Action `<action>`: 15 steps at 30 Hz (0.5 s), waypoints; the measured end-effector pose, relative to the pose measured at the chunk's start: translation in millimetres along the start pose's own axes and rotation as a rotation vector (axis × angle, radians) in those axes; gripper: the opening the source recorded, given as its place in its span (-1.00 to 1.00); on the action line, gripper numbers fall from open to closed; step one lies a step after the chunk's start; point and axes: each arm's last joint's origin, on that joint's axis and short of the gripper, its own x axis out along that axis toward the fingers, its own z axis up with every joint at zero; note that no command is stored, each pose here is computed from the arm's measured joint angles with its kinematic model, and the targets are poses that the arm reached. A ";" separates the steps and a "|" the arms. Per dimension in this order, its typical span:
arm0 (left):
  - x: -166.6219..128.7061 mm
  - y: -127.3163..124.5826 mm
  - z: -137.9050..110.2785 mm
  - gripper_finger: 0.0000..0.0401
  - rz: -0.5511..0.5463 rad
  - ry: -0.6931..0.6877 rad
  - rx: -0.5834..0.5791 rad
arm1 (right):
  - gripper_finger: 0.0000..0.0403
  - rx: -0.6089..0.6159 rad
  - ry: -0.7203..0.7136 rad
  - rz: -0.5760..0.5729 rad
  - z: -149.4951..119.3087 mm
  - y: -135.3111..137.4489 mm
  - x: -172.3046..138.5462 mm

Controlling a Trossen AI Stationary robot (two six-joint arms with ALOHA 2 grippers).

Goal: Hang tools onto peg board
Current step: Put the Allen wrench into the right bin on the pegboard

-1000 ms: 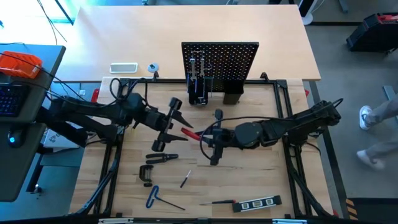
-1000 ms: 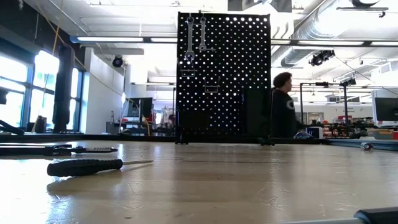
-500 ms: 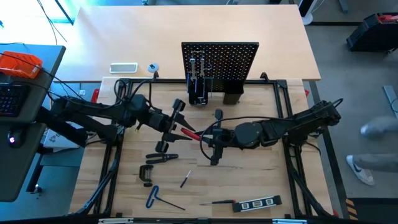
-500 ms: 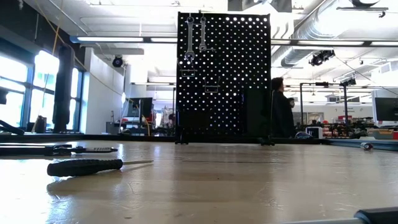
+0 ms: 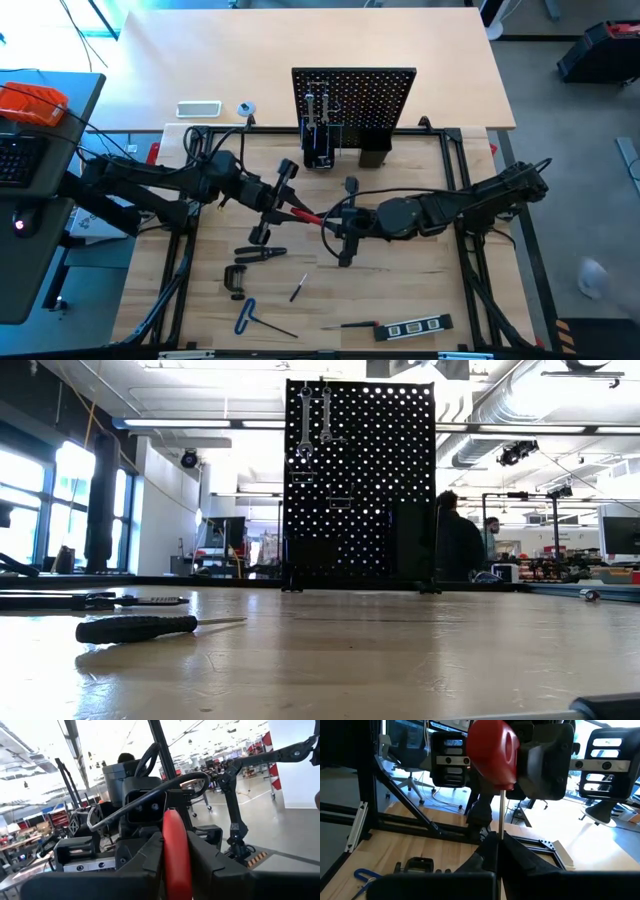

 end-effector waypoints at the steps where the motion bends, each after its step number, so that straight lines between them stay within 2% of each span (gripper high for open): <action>1: 0.0 0.0 -0.1 -0.77 0.000 0.000 -0.001 | -1.00 0.000 0.001 0.000 -0.1 0.0 0.0; 11: -0.2 -1.0 -4.2 -0.77 -0.010 0.041 0.006 | -0.99 0.029 0.052 -0.023 -5.2 -0.1 0.0; 15: -0.4 -1.4 -8.1 -0.77 -0.006 0.085 0.015 | -0.83 0.019 0.099 -0.098 -8.7 3.0 -2.4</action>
